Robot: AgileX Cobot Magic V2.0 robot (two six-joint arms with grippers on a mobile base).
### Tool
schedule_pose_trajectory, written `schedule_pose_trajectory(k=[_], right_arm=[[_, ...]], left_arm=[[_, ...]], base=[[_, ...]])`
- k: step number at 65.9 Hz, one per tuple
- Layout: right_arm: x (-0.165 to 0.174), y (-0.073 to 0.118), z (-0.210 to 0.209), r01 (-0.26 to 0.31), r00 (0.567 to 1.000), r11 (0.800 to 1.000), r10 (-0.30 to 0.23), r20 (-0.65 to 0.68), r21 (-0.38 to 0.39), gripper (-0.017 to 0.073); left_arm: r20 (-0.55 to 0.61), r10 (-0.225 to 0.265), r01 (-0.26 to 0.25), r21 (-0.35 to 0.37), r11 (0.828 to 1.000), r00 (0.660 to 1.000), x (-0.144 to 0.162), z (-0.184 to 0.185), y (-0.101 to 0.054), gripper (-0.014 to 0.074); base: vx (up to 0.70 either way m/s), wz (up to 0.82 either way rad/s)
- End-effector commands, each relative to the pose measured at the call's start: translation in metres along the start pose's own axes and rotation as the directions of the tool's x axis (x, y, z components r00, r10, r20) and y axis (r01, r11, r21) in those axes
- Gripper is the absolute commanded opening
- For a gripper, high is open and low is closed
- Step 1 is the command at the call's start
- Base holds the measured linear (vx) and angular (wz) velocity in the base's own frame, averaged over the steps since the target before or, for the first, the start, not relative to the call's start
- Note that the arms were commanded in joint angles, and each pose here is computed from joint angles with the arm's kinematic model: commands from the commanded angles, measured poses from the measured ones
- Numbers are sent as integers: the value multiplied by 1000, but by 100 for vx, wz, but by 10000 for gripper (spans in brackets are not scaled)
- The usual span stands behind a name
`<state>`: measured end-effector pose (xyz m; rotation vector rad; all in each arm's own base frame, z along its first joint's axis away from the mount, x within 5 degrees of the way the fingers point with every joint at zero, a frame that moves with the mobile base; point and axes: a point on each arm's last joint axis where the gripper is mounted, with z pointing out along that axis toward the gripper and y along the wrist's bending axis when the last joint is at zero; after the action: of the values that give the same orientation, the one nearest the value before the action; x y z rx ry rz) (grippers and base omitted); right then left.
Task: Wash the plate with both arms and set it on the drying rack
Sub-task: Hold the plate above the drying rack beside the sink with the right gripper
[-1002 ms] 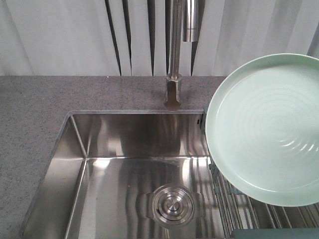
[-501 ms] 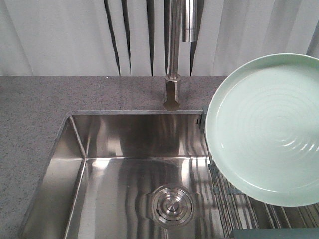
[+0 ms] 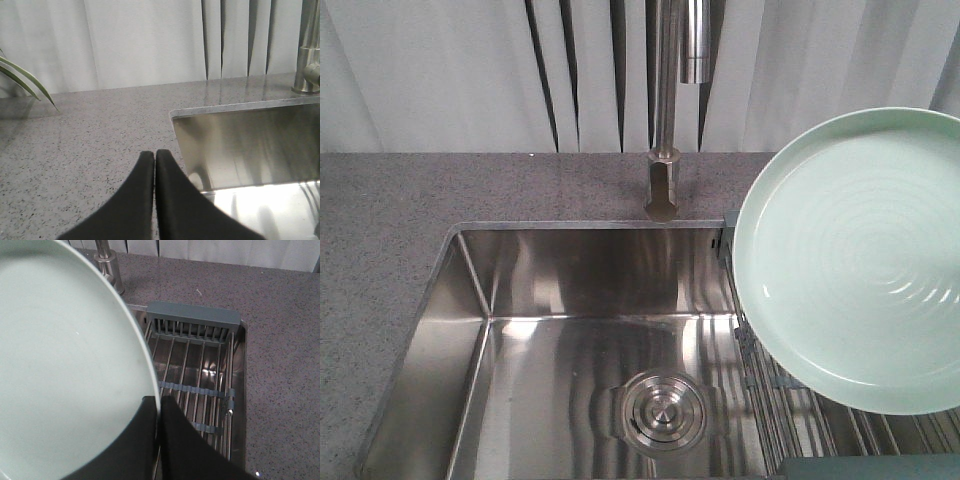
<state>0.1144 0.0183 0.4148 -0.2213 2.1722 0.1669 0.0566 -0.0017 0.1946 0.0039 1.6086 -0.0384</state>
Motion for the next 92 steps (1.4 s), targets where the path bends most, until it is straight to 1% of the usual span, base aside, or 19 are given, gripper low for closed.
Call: schedule_pose_trajectory(k=[1,92], right_arm=[[-11,0,-7,-5,996,1000,4,95,12,-3],[-11,0,-7,-5,995,1000,4,97,12,-3]], left_arm=[[46,-12,11,6,1000,999,2,1,0,-6],[46,-12,11,6,1000,999,2,1,0,-6]], base=[[0,-1],[0,0]])
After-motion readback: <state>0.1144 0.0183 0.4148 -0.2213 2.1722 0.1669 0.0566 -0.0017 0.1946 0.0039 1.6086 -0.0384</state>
